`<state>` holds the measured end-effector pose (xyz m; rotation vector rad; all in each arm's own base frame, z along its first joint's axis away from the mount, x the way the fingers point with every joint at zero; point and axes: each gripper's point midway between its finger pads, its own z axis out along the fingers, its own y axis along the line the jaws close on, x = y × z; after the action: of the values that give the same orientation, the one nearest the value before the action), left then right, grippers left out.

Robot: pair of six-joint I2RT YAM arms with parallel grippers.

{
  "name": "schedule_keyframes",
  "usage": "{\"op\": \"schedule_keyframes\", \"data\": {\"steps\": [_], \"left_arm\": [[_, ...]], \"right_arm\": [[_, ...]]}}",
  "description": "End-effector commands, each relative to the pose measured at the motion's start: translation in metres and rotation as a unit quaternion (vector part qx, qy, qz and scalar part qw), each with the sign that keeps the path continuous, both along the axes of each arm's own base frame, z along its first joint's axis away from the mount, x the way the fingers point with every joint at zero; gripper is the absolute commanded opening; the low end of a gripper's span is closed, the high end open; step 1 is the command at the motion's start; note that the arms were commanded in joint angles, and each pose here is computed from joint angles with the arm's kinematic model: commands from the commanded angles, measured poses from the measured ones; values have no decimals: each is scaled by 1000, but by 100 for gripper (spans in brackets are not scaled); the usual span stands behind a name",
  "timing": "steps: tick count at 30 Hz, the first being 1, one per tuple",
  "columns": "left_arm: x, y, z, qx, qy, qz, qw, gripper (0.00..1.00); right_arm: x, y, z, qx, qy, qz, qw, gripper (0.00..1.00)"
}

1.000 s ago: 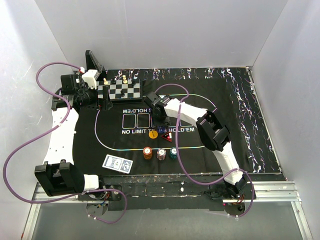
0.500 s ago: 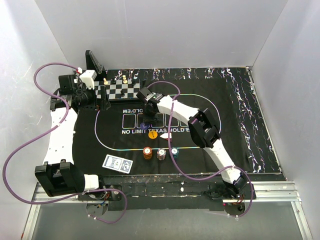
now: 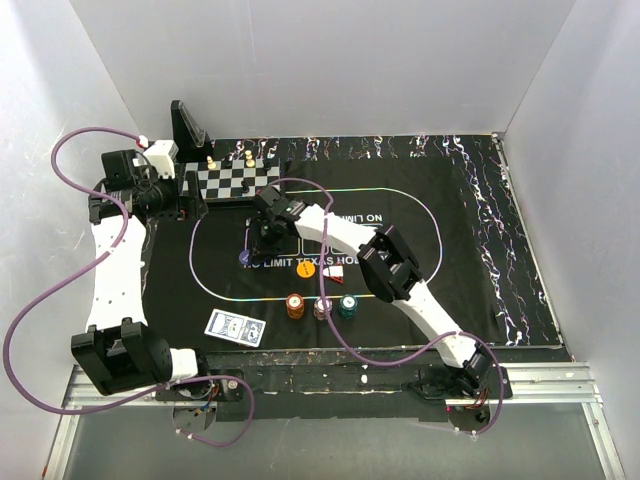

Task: Distribute texas hold em gaming equipment

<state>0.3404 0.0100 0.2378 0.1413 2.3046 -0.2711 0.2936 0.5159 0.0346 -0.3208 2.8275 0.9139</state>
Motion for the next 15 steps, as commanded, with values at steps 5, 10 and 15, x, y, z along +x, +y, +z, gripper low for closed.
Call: {"op": "schedule_keyframes", "data": {"steps": [5, 10, 15], "left_arm": [[5, 8, 16, -2, -20, 2, 1000, 98], [6, 11, 17, -6, -20, 3, 1000, 98], [5, 13, 17, -10, -18, 5, 1000, 100]], "right_arm": [[4, 16, 56, 60, -57, 48, 995, 59], [21, -41, 73, 8, -138, 28, 990, 79], [16, -83, 62, -75, -151, 27, 985, 86]]}}
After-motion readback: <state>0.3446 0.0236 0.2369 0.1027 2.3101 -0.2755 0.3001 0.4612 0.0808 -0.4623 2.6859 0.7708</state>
